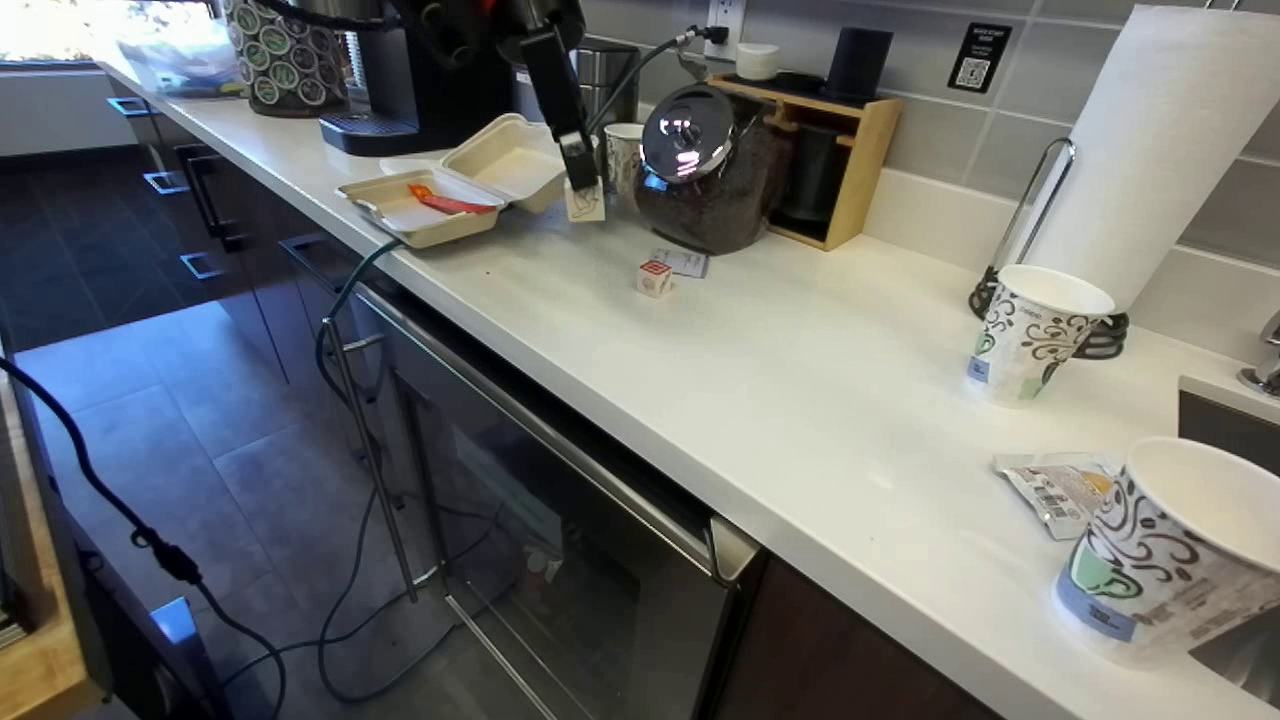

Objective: Shift the cubes to the counter

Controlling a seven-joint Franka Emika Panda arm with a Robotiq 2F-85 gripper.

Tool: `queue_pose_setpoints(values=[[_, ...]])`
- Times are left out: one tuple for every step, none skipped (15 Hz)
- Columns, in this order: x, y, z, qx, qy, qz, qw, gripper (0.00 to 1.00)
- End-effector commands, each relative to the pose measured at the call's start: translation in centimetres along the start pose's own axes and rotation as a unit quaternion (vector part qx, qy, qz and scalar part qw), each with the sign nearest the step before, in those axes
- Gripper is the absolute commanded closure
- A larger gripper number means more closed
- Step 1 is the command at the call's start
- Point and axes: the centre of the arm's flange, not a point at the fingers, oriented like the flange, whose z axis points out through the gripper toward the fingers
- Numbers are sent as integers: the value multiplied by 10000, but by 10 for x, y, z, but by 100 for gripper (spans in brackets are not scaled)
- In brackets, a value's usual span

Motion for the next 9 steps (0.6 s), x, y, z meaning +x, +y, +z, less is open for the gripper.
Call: queue_pose_setpoints(values=[[35,-17,30,268,276,-560,9977,86],[42,-21,35,420,347,-680,9962,86],[47,-25,41,548,426,-795,9944,86],[53,-30,47,714,484,-882,9924,86],[57,-36,53,755,454,-923,9918,86],[60,-40,59,757,354,-931,9921,86],[61,-44,66,830,203,-900,9923,86],[61,-48,73,917,106,-888,9918,86],[61,-53,80,1107,79,-927,9895,86]])
